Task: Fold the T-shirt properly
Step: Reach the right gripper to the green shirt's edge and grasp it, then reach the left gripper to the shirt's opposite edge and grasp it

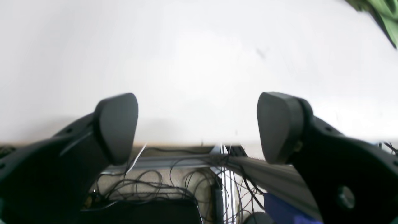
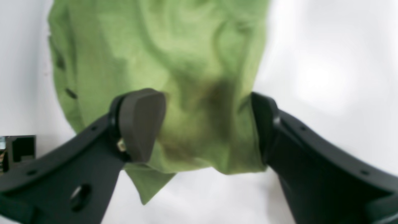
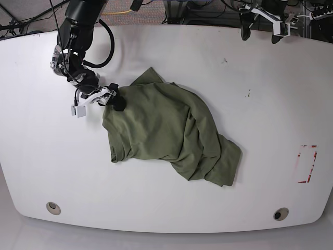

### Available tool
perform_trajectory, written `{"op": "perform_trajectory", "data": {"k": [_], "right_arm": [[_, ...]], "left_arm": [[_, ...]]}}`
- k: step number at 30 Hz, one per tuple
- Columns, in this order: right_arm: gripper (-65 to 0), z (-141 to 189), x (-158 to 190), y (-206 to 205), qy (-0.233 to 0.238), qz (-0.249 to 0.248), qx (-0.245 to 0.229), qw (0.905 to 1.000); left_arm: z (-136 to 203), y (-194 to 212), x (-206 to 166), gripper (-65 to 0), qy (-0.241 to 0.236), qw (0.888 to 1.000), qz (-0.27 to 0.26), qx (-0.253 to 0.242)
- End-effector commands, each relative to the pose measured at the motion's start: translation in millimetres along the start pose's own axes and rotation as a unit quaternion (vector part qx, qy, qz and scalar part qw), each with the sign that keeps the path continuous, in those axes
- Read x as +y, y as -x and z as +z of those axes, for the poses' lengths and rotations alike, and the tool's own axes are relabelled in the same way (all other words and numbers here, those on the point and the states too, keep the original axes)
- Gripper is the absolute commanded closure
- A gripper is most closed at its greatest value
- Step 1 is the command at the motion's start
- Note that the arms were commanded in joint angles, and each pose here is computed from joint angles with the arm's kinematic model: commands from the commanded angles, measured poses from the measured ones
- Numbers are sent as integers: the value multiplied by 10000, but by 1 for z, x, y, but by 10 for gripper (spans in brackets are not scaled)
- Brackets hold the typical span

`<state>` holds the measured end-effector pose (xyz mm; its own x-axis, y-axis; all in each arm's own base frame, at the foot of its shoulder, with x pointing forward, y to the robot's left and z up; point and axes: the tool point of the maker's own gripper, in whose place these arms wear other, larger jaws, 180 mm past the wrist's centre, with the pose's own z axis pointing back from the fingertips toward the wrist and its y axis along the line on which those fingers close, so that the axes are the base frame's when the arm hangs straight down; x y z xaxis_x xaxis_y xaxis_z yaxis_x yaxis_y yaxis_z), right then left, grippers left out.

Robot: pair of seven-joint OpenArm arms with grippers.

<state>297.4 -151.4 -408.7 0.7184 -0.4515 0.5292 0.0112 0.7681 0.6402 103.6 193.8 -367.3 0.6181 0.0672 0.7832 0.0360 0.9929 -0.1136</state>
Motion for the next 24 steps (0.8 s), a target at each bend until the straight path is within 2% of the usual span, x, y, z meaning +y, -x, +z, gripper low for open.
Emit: {"op": "perform_trajectory", "data": {"k": [1,3,7,9,15,18,21,24], "right_arm": [[-371,3,-8,1,186,-33,49,9998],[-289,3,-7,-3,185,-26,-32,9998],[-65,4,-7,-6,176,3,-72,9998],[0,7,-6,-8,186,85,-109,9997],[0,32,1,-6,279,476,-191,9983],[0,42,9,-2,279,647,-226,9973],[0,55,14,6,325,792,-204,9961],[0,63,18,8,345,891,-211,9952]], "left_arm": [[1,-2,-3,-567,65,10000,-27,32],[-2,-7,2,-567,8,10000,-60,5],[-3,-14,25,-567,-317,9994,-115,24],[-9,-26,27,-567,-334,9993,-134,-132],[-22,-55,34,-572,-387,9975,-229,-551],[-38,-82,33,-574,-367,9951,-250,-878],[-55,-98,33,-574,-359,9957,-233,-826],[-79,-136,33,-574,-365,9941,-267,-988]]}}
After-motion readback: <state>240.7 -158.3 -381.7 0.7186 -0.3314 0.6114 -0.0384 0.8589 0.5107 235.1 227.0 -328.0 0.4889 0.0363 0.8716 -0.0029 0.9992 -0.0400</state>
